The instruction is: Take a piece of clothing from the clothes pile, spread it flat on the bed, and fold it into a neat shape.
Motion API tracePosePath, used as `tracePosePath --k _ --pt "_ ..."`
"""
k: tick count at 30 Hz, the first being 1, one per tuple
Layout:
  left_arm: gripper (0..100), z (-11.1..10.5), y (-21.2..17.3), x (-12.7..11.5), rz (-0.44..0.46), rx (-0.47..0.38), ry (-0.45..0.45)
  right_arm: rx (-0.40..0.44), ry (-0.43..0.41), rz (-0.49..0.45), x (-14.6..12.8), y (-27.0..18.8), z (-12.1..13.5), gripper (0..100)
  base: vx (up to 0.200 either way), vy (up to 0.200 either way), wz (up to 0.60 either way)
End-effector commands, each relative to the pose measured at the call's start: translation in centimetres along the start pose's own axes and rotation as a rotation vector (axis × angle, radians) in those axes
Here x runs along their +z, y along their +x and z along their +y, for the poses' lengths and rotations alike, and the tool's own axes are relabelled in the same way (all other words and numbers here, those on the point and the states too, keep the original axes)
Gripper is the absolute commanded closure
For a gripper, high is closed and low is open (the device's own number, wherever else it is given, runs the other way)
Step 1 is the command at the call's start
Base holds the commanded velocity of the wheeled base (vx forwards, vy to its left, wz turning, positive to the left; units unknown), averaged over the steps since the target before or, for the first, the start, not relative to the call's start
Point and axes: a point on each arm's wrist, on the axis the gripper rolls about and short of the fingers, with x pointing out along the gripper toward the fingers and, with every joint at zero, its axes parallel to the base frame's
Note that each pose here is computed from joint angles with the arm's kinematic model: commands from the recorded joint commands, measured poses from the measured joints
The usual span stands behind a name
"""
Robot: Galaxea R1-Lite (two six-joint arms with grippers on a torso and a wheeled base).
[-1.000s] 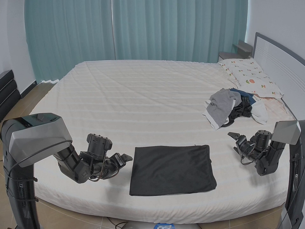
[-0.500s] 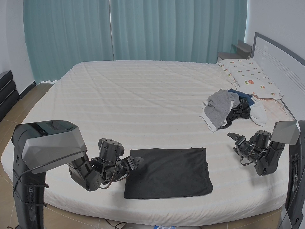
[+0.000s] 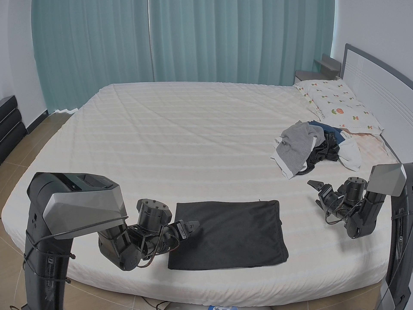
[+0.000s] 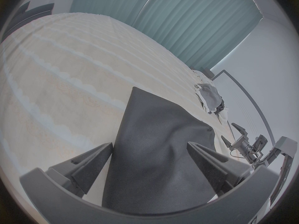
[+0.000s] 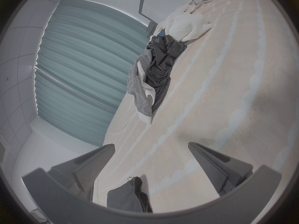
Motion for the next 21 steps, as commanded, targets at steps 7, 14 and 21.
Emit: tracePosePath --k 7,14,21 --pt "0 -0.13 0.03 -0.66 0.017 -0.001 0.006 -0.002 0.000 0.000 -0.04 0.02 -0.09 0 0.000 0.000 0.00" --pt "0 -0.18 0.06 -0.93 0.024 0.000 0.010 0.000 -0.003 0.004 -0.22 0.08 0.04 0 0.000 0.000 0.00" --pt "0 -0.08 0.19 -1.04 0.027 0.003 0.012 -0.003 -0.008 0.006 -0.28 0.07 -0.03 0 0.000 0.000 0.00"
